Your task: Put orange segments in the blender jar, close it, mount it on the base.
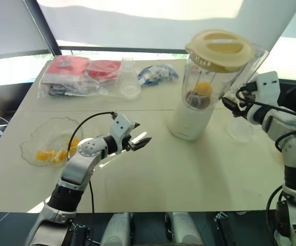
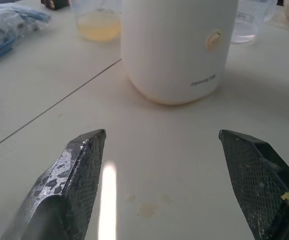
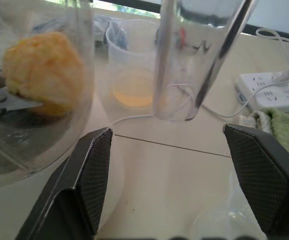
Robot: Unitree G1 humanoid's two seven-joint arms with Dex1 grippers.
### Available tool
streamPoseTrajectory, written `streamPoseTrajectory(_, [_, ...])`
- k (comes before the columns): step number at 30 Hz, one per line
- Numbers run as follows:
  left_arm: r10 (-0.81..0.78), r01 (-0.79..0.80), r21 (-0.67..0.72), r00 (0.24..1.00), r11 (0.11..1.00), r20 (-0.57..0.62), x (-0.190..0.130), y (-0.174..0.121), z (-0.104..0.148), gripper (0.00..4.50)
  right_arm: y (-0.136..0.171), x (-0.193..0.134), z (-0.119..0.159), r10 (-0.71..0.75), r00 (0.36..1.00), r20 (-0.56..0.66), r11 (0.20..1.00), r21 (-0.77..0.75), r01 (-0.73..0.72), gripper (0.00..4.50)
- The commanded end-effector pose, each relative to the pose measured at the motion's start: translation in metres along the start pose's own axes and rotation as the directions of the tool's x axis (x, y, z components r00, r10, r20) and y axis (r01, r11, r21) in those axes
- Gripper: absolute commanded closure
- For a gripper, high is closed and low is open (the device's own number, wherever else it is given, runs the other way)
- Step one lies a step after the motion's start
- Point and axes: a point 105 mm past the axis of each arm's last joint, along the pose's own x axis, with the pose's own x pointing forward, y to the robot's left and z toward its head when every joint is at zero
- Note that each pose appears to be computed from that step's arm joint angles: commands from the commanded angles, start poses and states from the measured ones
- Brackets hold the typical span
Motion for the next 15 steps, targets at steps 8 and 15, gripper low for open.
streamPoseTrajectory(8, [0.037,-0.037,-0.008,0.997,0.999,0.072,-0.010,0.014,0.011,0.73,0.008,-0.071,0.018,0.068,0.997,0.043,0.996,-0.067,-0.065,0.65])
streamPoseTrajectory(15, [-0.054,0.056,-0.041,0.998,0.998,0.041,-0.022,0.002,0.002,0.73,0.060,-0.126,-0.022,0.318,0.948,0.024,0.946,-0.070,-0.315,0.65])
